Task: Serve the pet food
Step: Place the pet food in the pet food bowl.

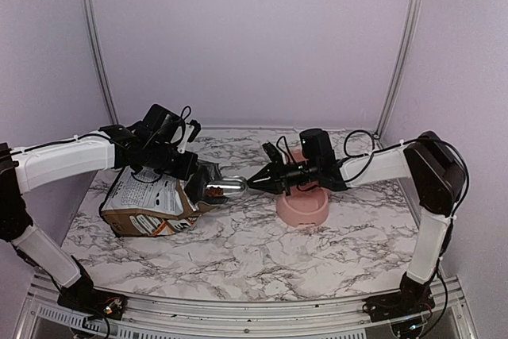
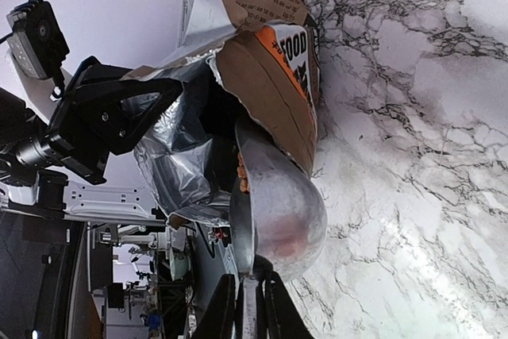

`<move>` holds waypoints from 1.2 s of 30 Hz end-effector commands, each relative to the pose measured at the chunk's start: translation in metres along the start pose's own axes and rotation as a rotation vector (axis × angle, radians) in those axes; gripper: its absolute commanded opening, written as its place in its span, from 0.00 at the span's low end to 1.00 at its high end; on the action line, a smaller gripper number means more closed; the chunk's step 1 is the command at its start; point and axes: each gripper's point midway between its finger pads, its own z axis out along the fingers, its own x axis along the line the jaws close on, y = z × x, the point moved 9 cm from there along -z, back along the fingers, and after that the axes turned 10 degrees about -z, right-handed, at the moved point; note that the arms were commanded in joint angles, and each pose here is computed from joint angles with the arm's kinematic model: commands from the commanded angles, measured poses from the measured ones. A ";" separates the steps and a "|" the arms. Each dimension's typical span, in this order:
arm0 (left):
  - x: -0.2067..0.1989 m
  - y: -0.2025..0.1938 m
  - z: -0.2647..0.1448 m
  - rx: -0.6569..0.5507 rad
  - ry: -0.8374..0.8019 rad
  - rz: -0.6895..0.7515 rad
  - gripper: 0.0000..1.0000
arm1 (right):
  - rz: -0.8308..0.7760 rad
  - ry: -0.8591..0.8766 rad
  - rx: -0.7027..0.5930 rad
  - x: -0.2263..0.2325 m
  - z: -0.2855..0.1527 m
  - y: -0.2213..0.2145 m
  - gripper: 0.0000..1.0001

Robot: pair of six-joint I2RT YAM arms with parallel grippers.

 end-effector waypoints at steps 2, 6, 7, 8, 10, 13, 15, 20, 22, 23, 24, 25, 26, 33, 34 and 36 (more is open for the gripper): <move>0.007 0.008 -0.008 -0.040 0.013 0.005 0.00 | -0.066 0.080 0.002 0.018 -0.020 0.012 0.00; 0.006 0.007 -0.006 -0.032 0.010 0.002 0.00 | -0.074 0.096 -0.004 0.022 -0.034 0.016 0.00; 0.006 0.007 -0.005 -0.031 0.010 0.002 0.00 | -0.073 0.095 -0.007 0.022 -0.038 0.017 0.00; 0.006 0.007 -0.005 -0.031 0.009 0.002 0.00 | -0.070 0.093 -0.010 0.022 -0.041 0.017 0.00; 0.006 0.006 -0.005 -0.029 0.007 0.001 0.00 | -0.073 0.088 -0.020 0.023 -0.049 0.019 0.00; 0.006 0.006 -0.004 -0.023 0.003 -0.003 0.00 | -0.074 0.078 -0.025 0.024 -0.057 0.019 0.00; 0.006 0.006 -0.003 -0.021 -0.001 -0.004 0.00 | -0.078 0.074 -0.027 0.025 -0.062 0.019 0.00; 0.005 0.007 -0.004 -0.023 -0.006 -0.006 0.00 | -0.090 0.059 -0.053 0.030 -0.079 0.021 0.00; 0.006 0.006 -0.005 -0.023 -0.006 -0.006 0.00 | -0.094 0.049 -0.077 0.031 -0.090 0.023 0.00; 0.006 0.006 -0.005 -0.024 -0.006 -0.007 0.00 | -0.094 0.044 -0.089 0.031 -0.095 0.025 0.00; 0.005 0.006 -0.005 -0.025 -0.007 -0.006 0.00 | -0.094 0.038 -0.100 0.031 -0.101 0.027 0.00; 0.005 0.007 -0.006 -0.027 -0.007 -0.006 0.00 | -0.094 0.032 -0.111 0.030 -0.106 0.028 0.00; 0.005 0.007 -0.007 -0.028 -0.009 -0.007 0.00 | -0.093 0.025 -0.126 0.029 -0.112 0.030 0.00; 0.005 0.007 -0.009 -0.031 -0.015 -0.008 0.00 | -0.060 -0.041 -0.242 0.011 -0.161 0.039 0.00; 0.005 0.007 -0.010 -0.031 -0.017 -0.008 0.00 | -0.054 -0.050 -0.260 0.008 -0.168 0.040 0.00; 0.005 0.007 -0.010 -0.032 -0.017 -0.008 0.00 | -0.043 -0.071 -0.294 0.001 -0.182 0.041 0.00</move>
